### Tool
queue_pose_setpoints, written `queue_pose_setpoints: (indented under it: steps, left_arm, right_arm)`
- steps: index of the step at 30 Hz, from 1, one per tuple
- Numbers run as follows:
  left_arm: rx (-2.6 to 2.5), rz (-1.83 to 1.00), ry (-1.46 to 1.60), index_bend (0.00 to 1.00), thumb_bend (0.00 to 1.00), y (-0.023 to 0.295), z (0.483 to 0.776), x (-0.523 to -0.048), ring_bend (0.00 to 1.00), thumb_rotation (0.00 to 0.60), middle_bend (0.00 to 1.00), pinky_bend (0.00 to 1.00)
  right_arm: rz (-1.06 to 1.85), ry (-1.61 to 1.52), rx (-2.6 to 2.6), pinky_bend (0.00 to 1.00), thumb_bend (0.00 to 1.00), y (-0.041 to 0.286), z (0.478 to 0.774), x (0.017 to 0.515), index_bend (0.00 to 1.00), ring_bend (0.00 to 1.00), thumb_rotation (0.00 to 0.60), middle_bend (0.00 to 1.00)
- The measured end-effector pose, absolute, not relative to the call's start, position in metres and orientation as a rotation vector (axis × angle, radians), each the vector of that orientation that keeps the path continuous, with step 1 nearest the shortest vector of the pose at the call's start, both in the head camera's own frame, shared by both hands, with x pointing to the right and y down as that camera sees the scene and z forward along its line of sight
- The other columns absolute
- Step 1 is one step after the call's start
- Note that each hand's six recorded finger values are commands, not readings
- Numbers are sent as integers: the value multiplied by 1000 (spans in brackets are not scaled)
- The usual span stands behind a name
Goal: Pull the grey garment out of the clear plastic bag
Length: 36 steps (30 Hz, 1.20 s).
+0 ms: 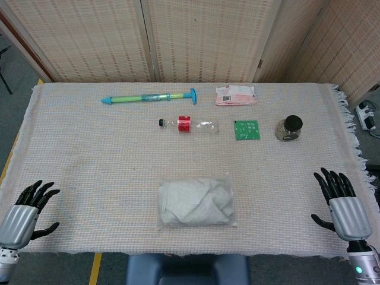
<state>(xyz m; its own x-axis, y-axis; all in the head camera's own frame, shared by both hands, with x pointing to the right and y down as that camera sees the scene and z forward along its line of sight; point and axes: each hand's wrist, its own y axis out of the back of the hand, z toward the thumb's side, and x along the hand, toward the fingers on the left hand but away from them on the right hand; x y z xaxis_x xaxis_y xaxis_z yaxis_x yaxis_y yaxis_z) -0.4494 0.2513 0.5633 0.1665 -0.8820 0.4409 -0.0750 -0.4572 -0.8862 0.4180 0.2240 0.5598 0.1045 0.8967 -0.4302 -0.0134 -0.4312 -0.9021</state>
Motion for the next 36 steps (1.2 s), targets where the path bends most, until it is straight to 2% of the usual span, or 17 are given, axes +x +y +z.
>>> queue_pose_setpoints:
  steps: [5, 7, 8, 11, 14, 16, 17, 19, 21, 22, 28, 36]
  left_arm:
    - [-1718, -1363, 920, 239, 189, 254, 563, -447, 31, 600, 162, 158]
    - [-1739, -1353, 919, 240, 189, 256, 563, -444, 38, 600, 166, 189]
    - [-1760, -1344, 920, 240, 189, 257, 564, -442, 47, 600, 172, 212]
    - [-1839, -1320, 922, 256, 189, 264, 567, -432, 139, 600, 227, 380]
    - [-1936, -1283, 896, 287, 189, 273, 575, -416, 277, 600, 347, 548]
    - [-1990, -1249, 878, 312, 190, 278, 581, -405, 413, 600, 482, 657]
    - [-2022, -1222, 869, 330, 190, 282, 585, -397, 513, 600, 578, 739]
    - [-2064, -1178, 858, 380, 192, 287, 593, -384, 782, 600, 829, 944]
    - [-2108, -1126, 854, 431, 201, 294, 601, -368, 949, 600, 972, 1000]
    - [-2128, -1100, 852, 460, 205, 297, 605, -360, 990, 600, 998, 1000]
    - [-2259, -927, 787, 534, 212, 315, 631, -298, 1000, 600, 1000, 1000]
    - [-2344, -811, 726, 464, 261, 319, 660, -232, 1000, 600, 1000, 1000]
  right_arm:
    - [1431, -900, -1587, 0, 62, 224, 558, 419, 0, 0, 600, 0]
    - [1428, -903, -1588, 0, 62, 224, 557, 419, 0, 0, 600, 0]
    - [1426, -902, -1589, 0, 61, 224, 556, 419, 0, 0, 600, 0]
    - [1424, -892, -1590, 0, 62, 225, 556, 419, 0, 0, 600, 0]
    - [1429, -875, -1585, 0, 62, 228, 556, 419, 0, 0, 600, 0]
    - [1434, -872, -1579, 0, 61, 229, 556, 420, 0, 0, 600, 0]
    - [1437, -872, -1573, 0, 61, 229, 556, 420, 0, 0, 600, 0]
    - [1441, -871, -1565, 0, 63, 229, 556, 420, 0, 0, 600, 0]
    - [1448, -871, -1554, 0, 62, 229, 558, 420, 0, 0, 600, 0]
    - [1452, -870, -1550, 0, 62, 229, 559, 420, 0, 0, 600, 0]
    - [1479, -859, -1533, 0, 62, 227, 567, 419, 0, 0, 600, 0]
    - [1516, -855, -1520, 0, 62, 224, 573, 423, 0, 0, 600, 0]
